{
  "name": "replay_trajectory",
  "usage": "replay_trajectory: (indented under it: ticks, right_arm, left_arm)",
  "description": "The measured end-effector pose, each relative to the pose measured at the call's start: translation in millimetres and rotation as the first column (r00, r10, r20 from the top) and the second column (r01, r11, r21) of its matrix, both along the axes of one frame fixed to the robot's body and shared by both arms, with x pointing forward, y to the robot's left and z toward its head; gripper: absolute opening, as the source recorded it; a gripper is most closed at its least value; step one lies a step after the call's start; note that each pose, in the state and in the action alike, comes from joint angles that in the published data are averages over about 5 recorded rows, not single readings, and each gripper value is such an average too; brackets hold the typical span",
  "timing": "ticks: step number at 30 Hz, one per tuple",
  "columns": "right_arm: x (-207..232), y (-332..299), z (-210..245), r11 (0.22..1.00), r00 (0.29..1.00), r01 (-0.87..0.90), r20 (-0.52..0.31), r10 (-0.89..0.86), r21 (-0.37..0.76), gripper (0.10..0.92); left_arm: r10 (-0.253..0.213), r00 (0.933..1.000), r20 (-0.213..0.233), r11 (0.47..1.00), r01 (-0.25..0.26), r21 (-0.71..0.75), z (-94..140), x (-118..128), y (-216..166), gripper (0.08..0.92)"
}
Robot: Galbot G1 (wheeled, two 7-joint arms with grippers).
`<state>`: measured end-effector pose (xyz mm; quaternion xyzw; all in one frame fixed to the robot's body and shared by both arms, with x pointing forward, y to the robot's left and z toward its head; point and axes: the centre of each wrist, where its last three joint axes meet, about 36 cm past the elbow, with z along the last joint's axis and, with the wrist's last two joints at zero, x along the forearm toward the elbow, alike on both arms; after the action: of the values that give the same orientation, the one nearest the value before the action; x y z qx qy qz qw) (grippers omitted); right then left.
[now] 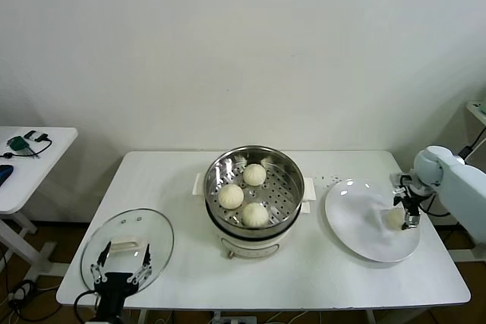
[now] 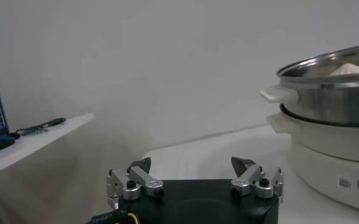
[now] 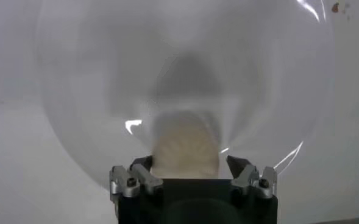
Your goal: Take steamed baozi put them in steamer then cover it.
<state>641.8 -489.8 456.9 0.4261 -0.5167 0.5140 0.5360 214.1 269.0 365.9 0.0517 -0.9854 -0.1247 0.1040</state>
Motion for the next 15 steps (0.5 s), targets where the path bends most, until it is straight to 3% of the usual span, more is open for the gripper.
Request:
replay_trajectory:
  ticks: [15]
  right_arm:
    - [0.3,-4.3,2.2,1.0,1.0,0.007,-0.011,-0.007,-0.01,0.619]
  left_arm:
    - [0.0,1.0,0.003,1.0,0.0,0.005,0.8,0.0,0.5,0.823]
